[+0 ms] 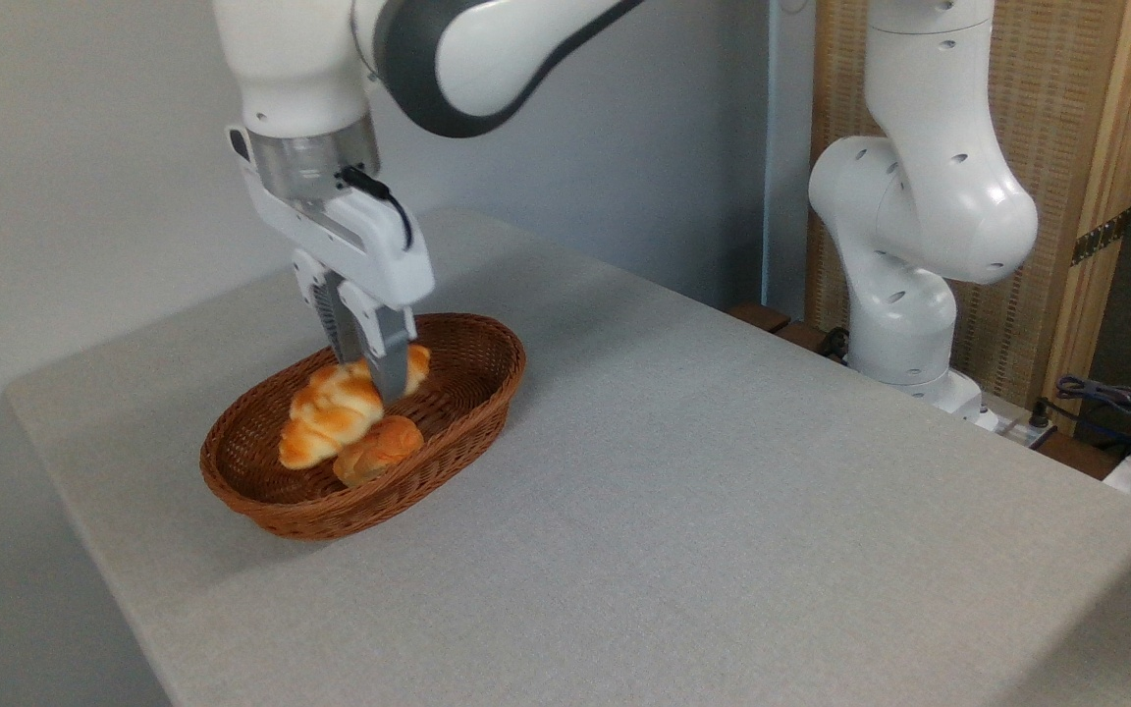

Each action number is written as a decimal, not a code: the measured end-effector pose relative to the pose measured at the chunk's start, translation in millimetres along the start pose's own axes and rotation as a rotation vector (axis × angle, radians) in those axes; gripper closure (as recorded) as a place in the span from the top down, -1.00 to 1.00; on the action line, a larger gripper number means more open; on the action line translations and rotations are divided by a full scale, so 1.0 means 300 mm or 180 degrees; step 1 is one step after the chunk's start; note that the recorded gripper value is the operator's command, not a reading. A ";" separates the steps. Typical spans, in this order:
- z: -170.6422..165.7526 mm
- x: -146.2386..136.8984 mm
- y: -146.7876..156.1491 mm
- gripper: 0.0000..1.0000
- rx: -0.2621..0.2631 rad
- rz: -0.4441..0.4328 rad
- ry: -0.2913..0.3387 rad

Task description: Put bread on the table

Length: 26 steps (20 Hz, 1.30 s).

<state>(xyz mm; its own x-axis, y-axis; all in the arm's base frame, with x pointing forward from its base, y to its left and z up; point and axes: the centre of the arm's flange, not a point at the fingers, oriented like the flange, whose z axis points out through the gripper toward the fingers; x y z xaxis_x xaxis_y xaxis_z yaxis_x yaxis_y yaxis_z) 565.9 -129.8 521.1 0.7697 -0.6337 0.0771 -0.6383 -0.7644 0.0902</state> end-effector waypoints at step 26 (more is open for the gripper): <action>0.059 -0.221 -0.339 1.00 0.0054 -0.0038 -0.0252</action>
<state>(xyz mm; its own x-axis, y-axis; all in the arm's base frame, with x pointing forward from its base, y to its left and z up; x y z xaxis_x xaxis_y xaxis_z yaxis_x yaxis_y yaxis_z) 579.8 -12.0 489.3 0.7754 -0.6315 -0.0026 -0.6296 -0.7734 0.0736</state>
